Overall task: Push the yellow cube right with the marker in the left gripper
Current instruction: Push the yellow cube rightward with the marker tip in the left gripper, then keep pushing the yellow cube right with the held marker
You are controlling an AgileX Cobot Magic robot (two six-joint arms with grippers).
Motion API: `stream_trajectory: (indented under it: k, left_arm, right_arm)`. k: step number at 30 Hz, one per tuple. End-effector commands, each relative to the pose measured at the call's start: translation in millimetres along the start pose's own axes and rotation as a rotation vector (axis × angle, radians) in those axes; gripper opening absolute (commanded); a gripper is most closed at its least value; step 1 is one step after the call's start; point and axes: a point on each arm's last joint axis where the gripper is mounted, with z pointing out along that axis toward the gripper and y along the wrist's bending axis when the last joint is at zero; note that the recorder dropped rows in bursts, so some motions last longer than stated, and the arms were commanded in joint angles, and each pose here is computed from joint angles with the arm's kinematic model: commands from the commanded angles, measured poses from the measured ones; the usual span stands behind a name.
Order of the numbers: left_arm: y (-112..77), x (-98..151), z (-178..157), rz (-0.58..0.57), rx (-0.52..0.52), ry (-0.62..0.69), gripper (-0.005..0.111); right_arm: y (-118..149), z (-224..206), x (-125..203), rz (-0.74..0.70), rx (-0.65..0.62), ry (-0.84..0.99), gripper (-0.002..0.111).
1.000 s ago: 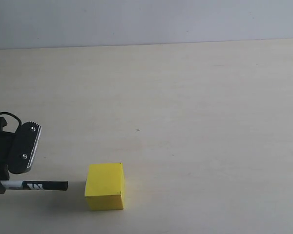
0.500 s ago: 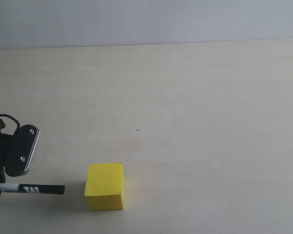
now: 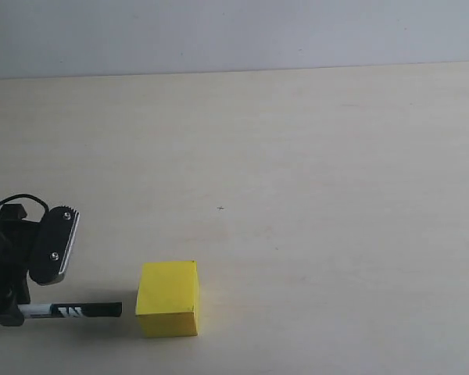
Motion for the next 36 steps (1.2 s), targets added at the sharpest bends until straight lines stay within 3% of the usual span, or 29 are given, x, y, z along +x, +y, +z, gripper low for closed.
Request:
stream_trajectory:
  k: [1, 7, 12, 16, 19, 26, 33, 36]
  left_arm:
    - [3.2, 1, 0, -0.042, 0.006, -0.075, 0.0]
    - [3.8, 0, 0, -0.042, 0.002, -0.088, 0.0]
    - [0.7, -35, -9, 0.078, -0.007, -0.219, 0.0]
    - [4.7, -25, -9, 0.012, -0.006, -0.182, 0.0]
    - [2.3, -8, -6, -0.097, 0.057, -0.13, 0.0]
    - [-10.7, -33, -6, -0.013, 0.075, -0.137, 0.0]
    - [-10.4, -52, -7, -0.058, 0.016, -0.237, 0.0]
    - [-10.3, -49, -6, -0.031, 0.014, -0.208, 0.0]
  right_arm:
    - [0, 0, 1, 0.0, 0.005, -0.005, 0.0]
    - [0, 0, 1, 0.0, 0.005, -0.005, 0.0]
    - [0, 0, 1, 0.002, 0.004, -0.005, 0.0]
    - [0, 0, 1, 0.002, 0.004, -0.005, 0.0]
    - [0, 0, 0, 0.002, 0.004, -0.011, 0.0]
    - [0, 0, 1, 0.0, 0.005, -0.009, 0.0]
    - [0, 0, 1, 0.0, 0.005, -0.009, 0.0]
    - [0, 0, 1, 0.002, 0.004, -0.009, 0.0]
